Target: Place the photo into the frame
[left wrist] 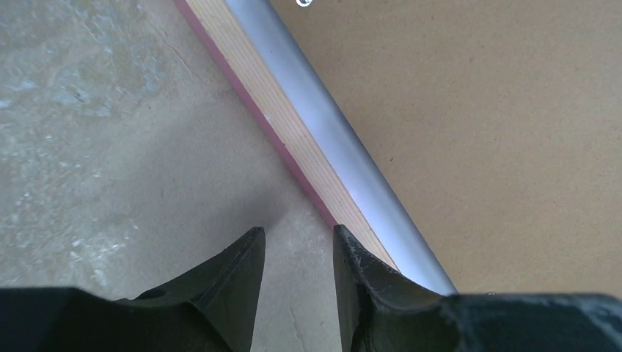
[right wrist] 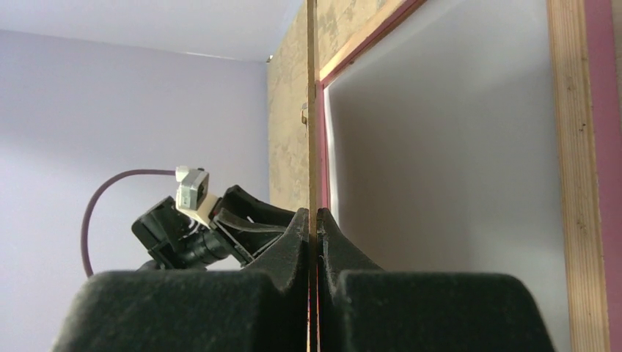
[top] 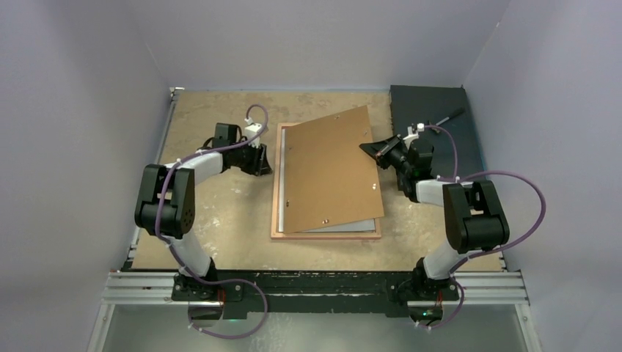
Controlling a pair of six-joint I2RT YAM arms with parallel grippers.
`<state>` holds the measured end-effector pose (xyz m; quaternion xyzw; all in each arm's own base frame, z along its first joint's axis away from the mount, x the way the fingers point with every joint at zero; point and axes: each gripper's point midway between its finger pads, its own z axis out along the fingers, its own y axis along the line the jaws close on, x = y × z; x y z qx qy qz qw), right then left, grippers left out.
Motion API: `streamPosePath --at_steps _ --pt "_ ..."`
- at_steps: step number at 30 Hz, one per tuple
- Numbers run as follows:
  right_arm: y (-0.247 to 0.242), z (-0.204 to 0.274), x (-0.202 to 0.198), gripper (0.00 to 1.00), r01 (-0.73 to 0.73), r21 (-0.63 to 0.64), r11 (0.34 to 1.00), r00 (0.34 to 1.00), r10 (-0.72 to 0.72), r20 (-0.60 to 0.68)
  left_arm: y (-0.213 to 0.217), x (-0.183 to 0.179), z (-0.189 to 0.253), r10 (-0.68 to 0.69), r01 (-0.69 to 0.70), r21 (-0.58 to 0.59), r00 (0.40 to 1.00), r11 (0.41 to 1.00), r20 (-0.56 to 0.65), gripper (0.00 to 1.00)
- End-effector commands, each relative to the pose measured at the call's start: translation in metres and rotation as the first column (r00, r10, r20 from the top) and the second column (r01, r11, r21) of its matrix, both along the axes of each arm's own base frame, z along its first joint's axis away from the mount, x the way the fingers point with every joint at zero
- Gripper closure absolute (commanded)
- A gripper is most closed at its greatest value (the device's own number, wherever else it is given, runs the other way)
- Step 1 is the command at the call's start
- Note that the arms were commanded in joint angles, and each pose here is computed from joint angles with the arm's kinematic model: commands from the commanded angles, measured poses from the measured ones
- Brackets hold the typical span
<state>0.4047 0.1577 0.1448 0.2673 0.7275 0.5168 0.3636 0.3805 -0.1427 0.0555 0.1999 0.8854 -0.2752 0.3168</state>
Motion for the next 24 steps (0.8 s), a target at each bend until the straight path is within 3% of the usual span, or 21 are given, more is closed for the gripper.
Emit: streamPosePath --at_steps 1,16,24 --pt "0.004 0.029 0.004 1.00 -0.031 0.065 0.997 0.995 0.025 0.096 -0.011 0.003 -0.010 -0.006 0.006 -0.009 1.000 1.000 0.001 0.63" --pt "0.006 0.019 0.007 1.00 -0.050 0.072 0.996 0.995 0.043 0.093 -0.014 0.003 -0.030 -0.010 0.010 0.017 1.000 1.000 -0.026 0.71" --pt "-0.002 0.012 0.012 1.00 0.010 0.038 0.999 0.996 -0.014 0.086 -0.017 0.000 -0.033 -0.021 0.021 0.016 0.999 1.000 -0.035 0.74"
